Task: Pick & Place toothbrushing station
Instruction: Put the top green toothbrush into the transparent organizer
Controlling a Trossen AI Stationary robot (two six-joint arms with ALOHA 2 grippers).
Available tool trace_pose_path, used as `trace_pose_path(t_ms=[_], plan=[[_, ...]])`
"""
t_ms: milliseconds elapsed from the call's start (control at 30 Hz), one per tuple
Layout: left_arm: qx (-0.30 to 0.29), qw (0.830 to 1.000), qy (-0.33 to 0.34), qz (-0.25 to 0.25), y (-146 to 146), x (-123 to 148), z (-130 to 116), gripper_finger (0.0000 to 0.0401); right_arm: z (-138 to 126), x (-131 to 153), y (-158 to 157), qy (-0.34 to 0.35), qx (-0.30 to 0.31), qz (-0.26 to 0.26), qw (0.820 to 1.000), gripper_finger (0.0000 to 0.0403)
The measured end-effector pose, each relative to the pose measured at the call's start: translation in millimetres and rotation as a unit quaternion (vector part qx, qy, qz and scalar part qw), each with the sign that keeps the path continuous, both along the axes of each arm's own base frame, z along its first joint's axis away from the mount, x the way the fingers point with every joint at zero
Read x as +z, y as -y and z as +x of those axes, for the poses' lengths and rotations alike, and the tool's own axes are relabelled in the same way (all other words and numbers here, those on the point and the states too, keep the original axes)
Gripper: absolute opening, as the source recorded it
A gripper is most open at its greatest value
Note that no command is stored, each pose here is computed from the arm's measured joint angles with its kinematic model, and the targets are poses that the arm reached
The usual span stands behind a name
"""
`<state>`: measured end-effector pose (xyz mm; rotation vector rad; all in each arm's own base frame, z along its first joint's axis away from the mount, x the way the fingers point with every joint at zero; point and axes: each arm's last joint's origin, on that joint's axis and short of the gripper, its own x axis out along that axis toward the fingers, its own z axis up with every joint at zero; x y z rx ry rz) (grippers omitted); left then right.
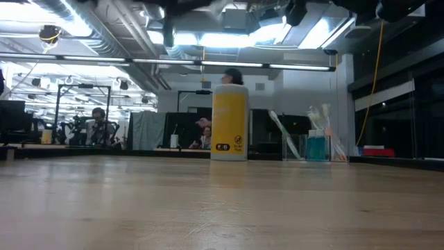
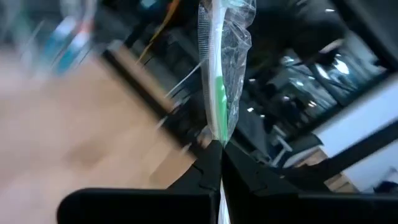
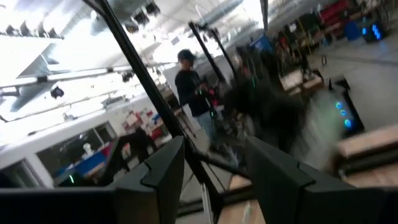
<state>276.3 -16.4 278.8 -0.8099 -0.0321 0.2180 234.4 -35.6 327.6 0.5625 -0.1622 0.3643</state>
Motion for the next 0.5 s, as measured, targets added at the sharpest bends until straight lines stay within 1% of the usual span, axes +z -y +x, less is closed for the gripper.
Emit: trace_pose_path(t_ms=[100, 200, 300, 400, 500], plan=[[-0.011, 0.998, 0.014, 0.054, -10.1, 30.1, 10.8, 0.0002, 6.0, -7.3, 0.9, -0.019, 0.006, -0.003, 1.000, 0.0172], [-0.026, 0.996, 0.002, 0.088, -17.2, 47.0, 22.2, 0.0002, 9.2, -9.7, 1.5, -0.021, 0.004, -0.010, 1.000, 0.0172], [-0.044, 0.994, -0.002, 0.099, -20.6, 55.1, 34.5, 0.0002, 11.6, -7.6, 2.2, -0.018, -0.001, -0.020, 1.000, 0.0172], [-0.060, 0.993, -0.005, 0.099, -20.1, 53.9, 47.7, 0.0002, 12.8, -1.7, 3.2, -0.009, -0.017, -0.030, 0.999, 0.0172], [-0.071, 0.993, -0.007, 0.098, -18.5, 52.5, 57.3, 0.0002, 14.0, 0.2, 4.1, -0.016, -0.031, -0.038, 0.999, 0.0172]])
